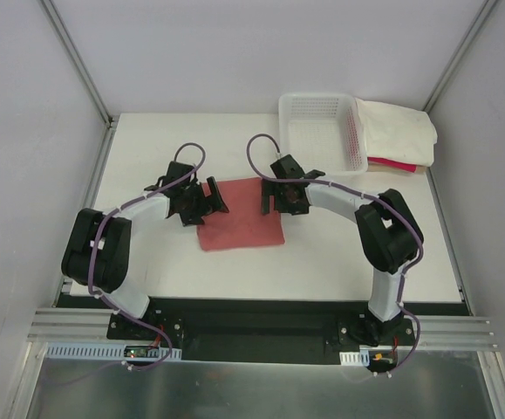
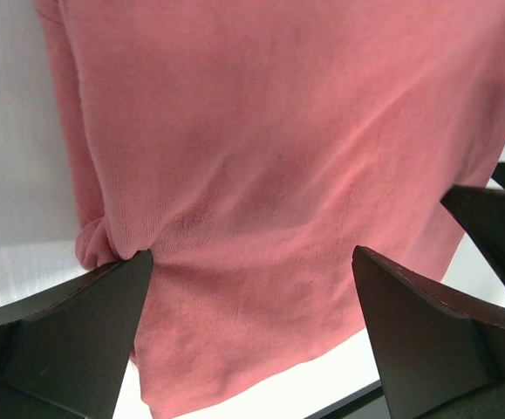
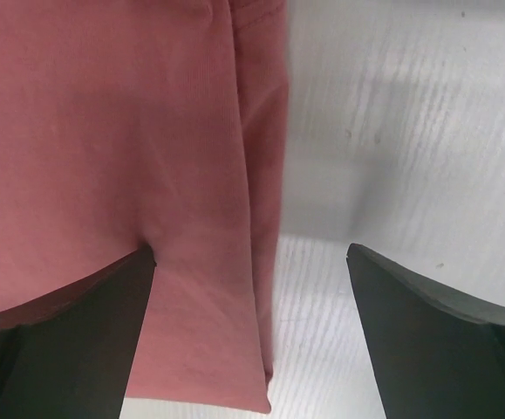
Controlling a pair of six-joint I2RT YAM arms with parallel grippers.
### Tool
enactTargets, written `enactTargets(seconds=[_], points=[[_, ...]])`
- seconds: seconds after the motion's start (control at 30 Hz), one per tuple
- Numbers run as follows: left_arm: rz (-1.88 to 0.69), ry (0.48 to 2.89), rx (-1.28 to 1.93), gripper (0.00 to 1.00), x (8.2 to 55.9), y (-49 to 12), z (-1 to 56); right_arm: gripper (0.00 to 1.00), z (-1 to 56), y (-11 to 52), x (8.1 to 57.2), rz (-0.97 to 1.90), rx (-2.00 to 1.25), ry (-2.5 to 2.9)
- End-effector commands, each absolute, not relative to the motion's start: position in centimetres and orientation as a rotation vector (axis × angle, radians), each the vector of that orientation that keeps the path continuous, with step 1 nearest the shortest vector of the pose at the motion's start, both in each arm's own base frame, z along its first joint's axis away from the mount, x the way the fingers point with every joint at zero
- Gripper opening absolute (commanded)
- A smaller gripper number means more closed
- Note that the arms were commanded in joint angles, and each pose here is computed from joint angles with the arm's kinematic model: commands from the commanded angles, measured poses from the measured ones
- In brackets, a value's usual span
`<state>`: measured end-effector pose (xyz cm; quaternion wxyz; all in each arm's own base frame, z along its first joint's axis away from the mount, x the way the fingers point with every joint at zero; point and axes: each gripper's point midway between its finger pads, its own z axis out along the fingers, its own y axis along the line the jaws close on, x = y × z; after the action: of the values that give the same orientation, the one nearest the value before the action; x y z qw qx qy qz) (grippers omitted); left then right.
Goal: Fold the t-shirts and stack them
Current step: Smooth out wrinkles on the folded tshirt, then put the neatly folded tshirt into the corner of the board with the right arm
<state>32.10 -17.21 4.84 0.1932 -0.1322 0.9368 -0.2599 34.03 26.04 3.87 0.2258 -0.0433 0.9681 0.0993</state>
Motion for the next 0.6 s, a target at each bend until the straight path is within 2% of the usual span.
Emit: enactTargets(seconds=[0.0,0.2,0.3,0.57], points=[[-0.797,2.583,-0.276,0.99,32.4,-18.0,6.4,0.97,5.5,28.9,37.0,0.381,-0.074,2.572],[-0.827,2.455,-0.239,0.99,32.1,-17.8,10.7,0.99,3.5,29.3,37.1,0.390,-0.050,2.597],[-0.821,2.398,-0.243,0.99,31.4,-17.2,12.6,0.93,2.6,29.4,36.5,0.404,-0.048,2.617],[-0.725,2.286,-0.294,0.99,29.4,-14.7,15.3,0.65,1.0,31.0,34.0,0.402,-0.150,2.640]])
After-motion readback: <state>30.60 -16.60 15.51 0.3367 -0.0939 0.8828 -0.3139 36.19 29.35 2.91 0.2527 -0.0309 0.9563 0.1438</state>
